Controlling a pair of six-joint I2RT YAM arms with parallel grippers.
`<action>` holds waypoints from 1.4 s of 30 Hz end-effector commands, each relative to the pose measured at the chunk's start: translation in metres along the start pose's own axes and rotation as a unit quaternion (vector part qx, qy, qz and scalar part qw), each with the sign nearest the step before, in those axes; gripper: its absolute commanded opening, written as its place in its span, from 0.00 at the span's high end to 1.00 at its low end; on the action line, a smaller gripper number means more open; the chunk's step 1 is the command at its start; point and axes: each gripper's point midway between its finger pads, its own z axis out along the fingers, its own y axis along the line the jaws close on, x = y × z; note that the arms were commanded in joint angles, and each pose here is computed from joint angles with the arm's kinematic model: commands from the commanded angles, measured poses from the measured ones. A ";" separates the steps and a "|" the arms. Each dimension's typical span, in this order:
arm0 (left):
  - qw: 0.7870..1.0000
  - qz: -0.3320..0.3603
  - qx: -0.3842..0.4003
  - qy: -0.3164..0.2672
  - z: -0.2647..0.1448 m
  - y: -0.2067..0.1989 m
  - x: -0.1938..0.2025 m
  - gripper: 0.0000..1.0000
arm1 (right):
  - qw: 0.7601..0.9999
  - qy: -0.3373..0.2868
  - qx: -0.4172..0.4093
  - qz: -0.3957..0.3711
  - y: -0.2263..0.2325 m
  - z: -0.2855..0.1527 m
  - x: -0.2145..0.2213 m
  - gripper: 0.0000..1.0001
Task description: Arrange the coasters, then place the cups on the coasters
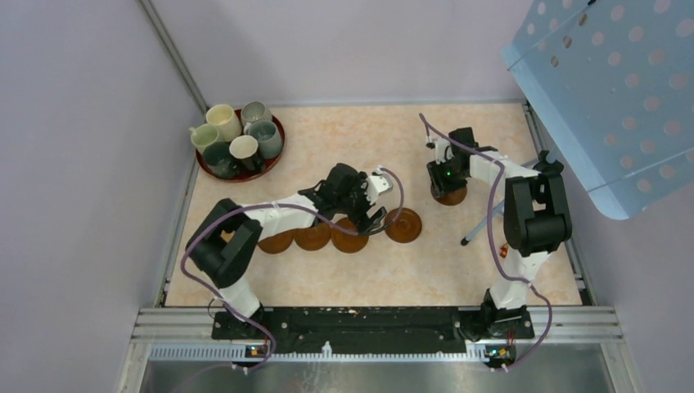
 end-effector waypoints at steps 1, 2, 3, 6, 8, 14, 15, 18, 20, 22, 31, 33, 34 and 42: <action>0.998 0.010 -0.033 -0.044 0.030 0.010 -0.039 0.03 | 0.992 0.097 -0.075 0.025 0.037 0.004 0.060 0.60; 0.998 0.008 -0.034 -0.045 0.036 0.010 -0.041 0.04 | 0.992 0.098 -0.076 0.025 0.037 0.003 0.061 0.61; 0.998 0.004 -0.034 -0.046 0.042 0.010 -0.042 0.04 | 0.992 0.100 -0.077 0.023 0.038 0.003 0.063 0.61; 0.998 -0.007 -0.033 -0.049 0.054 0.012 -0.045 0.06 | 0.991 0.104 -0.078 0.020 0.038 0.002 0.068 0.61; 0.998 -0.014 -0.032 -0.047 0.060 0.012 -0.043 0.07 | 0.990 0.109 -0.084 0.019 0.041 0.001 0.074 0.62; 0.998 -0.033 -0.048 -0.026 0.080 0.020 -0.024 0.10 | 0.989 0.117 -0.095 0.015 0.045 0.005 0.083 0.62; 0.998 -0.035 -0.050 -0.024 0.082 0.021 -0.023 0.11 | 0.988 0.117 -0.097 0.015 0.045 0.005 0.083 0.62; 0.997 -0.039 -0.068 -0.022 0.085 0.029 -0.022 0.14 | 0.988 0.112 -0.100 0.017 0.046 0.007 0.079 0.63; 0.994 -0.043 -0.097 -0.018 0.085 0.040 -0.022 0.15 | 0.989 0.107 -0.102 0.017 0.047 0.007 0.075 0.64; 0.992 -0.041 -0.118 -0.015 0.084 0.050 -0.022 0.17 | 0.989 0.105 -0.102 0.017 0.047 0.008 0.071 0.64; 0.987 -0.028 -0.159 -0.009 0.086 0.077 -0.027 0.19 | 0.988 0.105 -0.111 0.016 0.052 0.011 0.069 0.68; 0.986 -0.032 -0.162 -0.006 0.088 0.083 -0.026 0.19 | 0.988 0.106 -0.115 0.016 0.053 0.010 0.072 0.68; 0.986 -0.036 -0.164 -0.003 0.089 0.086 -0.024 0.20 | 0.987 0.106 -0.119 0.016 0.055 0.009 0.073 0.68; 0.987 -0.044 -0.155 -0.005 0.097 0.091 -0.029 0.19 | 0.985 0.101 -0.140 0.009 0.069 0.008 0.072 0.68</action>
